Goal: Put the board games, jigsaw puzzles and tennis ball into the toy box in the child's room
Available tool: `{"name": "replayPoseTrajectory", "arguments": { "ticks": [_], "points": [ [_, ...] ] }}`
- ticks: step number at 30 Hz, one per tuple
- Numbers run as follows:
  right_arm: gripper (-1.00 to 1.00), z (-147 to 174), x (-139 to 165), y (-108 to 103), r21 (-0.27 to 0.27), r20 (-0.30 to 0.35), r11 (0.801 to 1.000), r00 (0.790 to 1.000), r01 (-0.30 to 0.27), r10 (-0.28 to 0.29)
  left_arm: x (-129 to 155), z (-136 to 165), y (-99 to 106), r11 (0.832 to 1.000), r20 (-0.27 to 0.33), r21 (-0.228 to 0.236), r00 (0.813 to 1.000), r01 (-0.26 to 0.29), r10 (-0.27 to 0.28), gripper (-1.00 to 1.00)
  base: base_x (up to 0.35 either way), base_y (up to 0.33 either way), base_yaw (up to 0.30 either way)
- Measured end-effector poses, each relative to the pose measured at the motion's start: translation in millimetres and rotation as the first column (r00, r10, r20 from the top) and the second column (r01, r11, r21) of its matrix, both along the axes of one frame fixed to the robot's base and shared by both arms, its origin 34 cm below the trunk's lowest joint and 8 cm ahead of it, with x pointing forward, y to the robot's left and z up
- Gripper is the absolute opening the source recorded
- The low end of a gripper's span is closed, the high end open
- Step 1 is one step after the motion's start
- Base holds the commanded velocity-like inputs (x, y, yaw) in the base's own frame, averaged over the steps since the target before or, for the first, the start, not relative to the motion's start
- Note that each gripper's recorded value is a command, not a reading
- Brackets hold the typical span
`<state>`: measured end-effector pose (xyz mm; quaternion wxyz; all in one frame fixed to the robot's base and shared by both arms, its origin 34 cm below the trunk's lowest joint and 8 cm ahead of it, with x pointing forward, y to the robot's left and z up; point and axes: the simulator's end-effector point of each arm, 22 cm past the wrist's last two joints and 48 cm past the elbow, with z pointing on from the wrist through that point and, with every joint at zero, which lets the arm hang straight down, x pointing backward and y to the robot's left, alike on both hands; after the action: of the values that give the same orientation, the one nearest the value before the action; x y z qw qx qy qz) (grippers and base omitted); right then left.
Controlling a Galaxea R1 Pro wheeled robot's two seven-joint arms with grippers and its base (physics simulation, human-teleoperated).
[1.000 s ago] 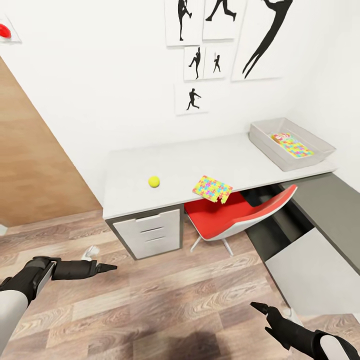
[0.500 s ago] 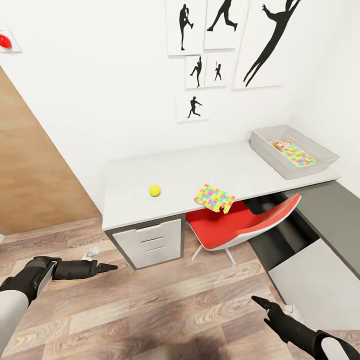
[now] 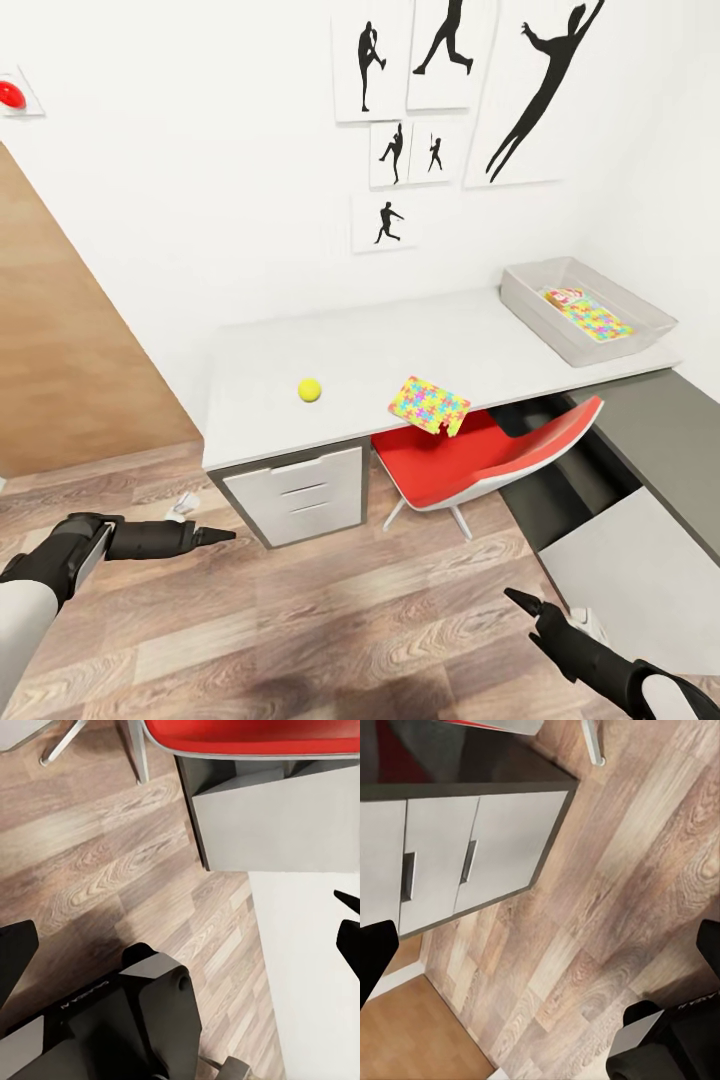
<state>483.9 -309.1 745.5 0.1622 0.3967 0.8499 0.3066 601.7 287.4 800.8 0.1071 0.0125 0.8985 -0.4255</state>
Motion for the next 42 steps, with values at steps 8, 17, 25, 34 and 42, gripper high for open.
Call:
{"name": "replayPoseTrajectory", "arguments": {
  "ticks": [8, 17, 25, 34, 42],
  "points": [
    [1.0, 2.2, 2.9, -0.4, -0.002, 0.011, 1.0, 1.0, 0.003, -0.003, 0.3, 1.4, 0.0, 1.0, 0.003, 0.002, 1.0, 0.002, -0.002, 1.0, 0.0, 0.0, -0.024],
    [1.0, 14.7, 14.7, 0.7, 0.011, 0.072, 1.0, 0.997, 0.008, -0.009, 3.2, 8.6, 0.0, 1.0, 0.018, 0.002, 1.0, 0.003, -0.003, 1.0, 0.0, 0.0, -0.075],
    [1.0, 48.8, 36.0, -3.8, 0.061, 0.205, 0.998, 0.979, -0.025, 0.012, 2.6, 29.1, -10.4, 0.997, 0.038, -0.074, 0.999, 0.025, -0.022, 1.0, 0.0, 0.0, -0.077],
    [1.0, 158.8, 56.0, -2.0, 0.255, 0.557, 0.956, 0.83, -0.145, -0.023, 0.6, 62.4, -23.1, 0.978, 0.071, -0.2, 0.996, 0.059, -0.046, 1.0, 0.0, 0.0, -0.077],
    [1.0, 270.2, 62.7, -34.3, 0.31, 0.796, 0.922, 0.594, -0.232, -0.118, 4.1, 73.7, -32.5, 0.97, 0.087, -0.234, 0.995, 0.059, -0.039, 1.0, 0.0, 0.0, -0.037]
  ]
}}
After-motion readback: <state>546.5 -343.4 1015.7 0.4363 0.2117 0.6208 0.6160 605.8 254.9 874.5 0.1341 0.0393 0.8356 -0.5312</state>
